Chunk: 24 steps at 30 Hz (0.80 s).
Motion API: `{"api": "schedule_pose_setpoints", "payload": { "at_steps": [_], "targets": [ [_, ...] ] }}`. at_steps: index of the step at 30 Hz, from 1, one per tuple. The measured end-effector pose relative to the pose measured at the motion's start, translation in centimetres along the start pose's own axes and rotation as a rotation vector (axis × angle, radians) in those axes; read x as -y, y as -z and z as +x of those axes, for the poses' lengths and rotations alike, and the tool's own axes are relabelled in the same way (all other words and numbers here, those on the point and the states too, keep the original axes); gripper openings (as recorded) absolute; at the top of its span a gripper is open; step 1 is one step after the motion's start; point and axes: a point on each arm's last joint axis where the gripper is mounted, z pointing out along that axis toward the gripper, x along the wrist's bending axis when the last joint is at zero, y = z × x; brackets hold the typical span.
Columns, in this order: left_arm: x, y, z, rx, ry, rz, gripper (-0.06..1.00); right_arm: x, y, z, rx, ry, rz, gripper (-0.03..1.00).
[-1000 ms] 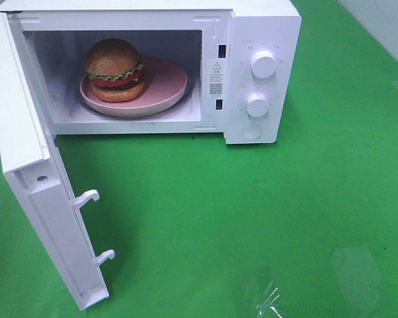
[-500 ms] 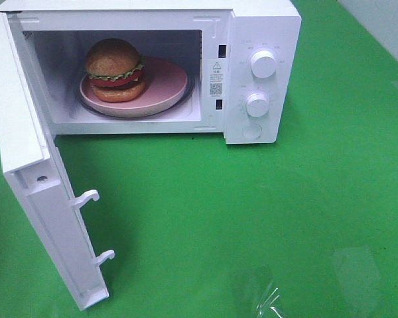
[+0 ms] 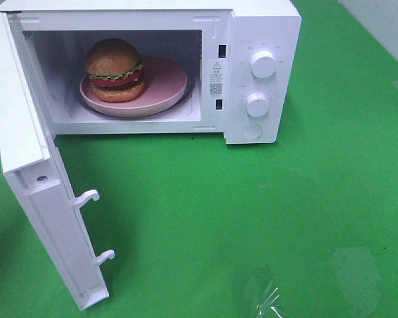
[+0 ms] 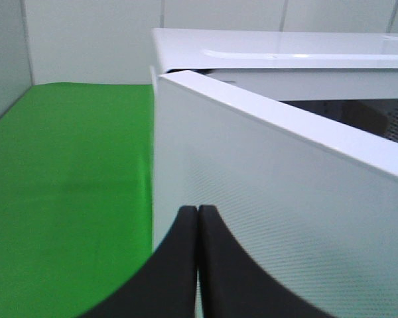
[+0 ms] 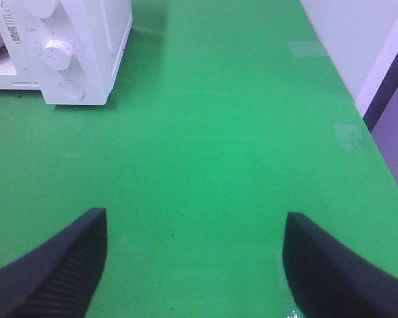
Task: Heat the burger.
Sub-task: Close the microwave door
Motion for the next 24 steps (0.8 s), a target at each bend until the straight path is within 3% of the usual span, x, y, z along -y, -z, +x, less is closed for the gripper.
{"api": "schedule_pose_setpoints", "payload": {
  "at_steps": [2, 10, 14, 19, 24],
  "targets": [
    [0.9, -0.9, -0.5, 0.081, -0.005, 0.004, 0.00, 0.0, 0.0, 0.0, 0.000, 0.000, 0.000, 0.70],
    [2.8, -2.3, -1.0, 0.178, 0.026, 0.042, 0.00, 0.0, 0.0, 0.0, 0.000, 0.000, 0.000, 0.70],
    [3.6, -3.6, -2.4, 0.252, 0.020, 0.107, 0.00, 0.0, 0.0, 0.0, 0.000, 0.000, 0.000, 0.70],
    [4.3, -4.7, -4.3, 0.290, 0.040, 0.146, 0.00, 0.0, 0.0, 0.0, 0.000, 0.000, 0.000, 0.70],
    [4.4, -5.9, -5.7, 0.271, 0.063, 0.137, 0.00, 0.0, 0.0, 0.0, 0.000, 0.000, 0.000, 0.70]
  ]
}}
